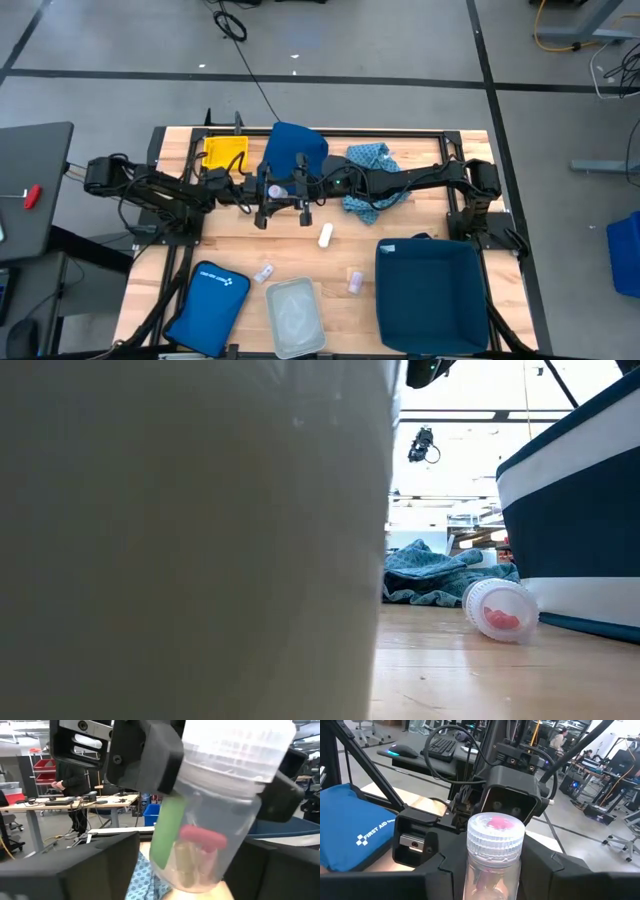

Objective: Pick & place medical supplies in basket/bin
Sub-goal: Put the top right white pill bottle into the yellow bin

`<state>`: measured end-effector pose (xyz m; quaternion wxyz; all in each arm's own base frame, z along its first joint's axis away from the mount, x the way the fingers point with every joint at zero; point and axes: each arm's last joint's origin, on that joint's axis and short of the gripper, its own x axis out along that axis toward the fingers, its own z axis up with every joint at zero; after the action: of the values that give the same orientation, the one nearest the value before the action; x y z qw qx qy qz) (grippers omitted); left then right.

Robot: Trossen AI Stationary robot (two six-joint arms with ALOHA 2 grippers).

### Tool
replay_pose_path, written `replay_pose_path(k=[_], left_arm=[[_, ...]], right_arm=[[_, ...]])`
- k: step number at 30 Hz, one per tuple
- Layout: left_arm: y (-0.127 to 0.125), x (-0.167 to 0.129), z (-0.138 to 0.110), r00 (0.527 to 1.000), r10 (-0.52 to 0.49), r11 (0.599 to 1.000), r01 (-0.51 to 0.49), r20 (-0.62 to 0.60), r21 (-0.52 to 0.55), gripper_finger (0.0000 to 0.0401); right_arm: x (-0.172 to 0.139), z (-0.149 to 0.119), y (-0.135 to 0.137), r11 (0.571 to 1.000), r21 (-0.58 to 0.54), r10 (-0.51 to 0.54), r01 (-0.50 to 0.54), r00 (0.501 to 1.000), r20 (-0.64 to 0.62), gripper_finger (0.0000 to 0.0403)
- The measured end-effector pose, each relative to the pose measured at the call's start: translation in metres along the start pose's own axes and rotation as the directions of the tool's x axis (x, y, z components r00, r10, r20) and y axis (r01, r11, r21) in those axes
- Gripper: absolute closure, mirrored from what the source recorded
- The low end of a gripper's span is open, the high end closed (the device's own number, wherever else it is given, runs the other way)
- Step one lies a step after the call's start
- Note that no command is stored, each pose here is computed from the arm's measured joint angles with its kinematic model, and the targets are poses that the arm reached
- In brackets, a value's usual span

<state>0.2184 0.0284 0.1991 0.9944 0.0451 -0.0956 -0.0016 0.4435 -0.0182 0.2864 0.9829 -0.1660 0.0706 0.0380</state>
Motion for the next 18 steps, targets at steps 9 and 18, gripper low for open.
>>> replay_pose_path(k=[9, 18], left_arm=[[-0.0006, -0.0001, 0.0020, 0.999, -0.024, 1.000, 0.024, 0.021, 0.011, 0.0256], [-0.0004, -0.0001, 0.0019, 1.000, -0.016, 1.000, 0.016, 0.019, 0.006, 0.0258]], right_arm=[[0.0000, -0.0004, 0.0002, 1.000, 0.006, 0.005, -0.005, 1.000, -0.003, 0.0262], [0.0000, -0.0004, 0.0004, 1.000, 0.022, 0.009, -0.009, 1.000, -0.003, 0.0262]])
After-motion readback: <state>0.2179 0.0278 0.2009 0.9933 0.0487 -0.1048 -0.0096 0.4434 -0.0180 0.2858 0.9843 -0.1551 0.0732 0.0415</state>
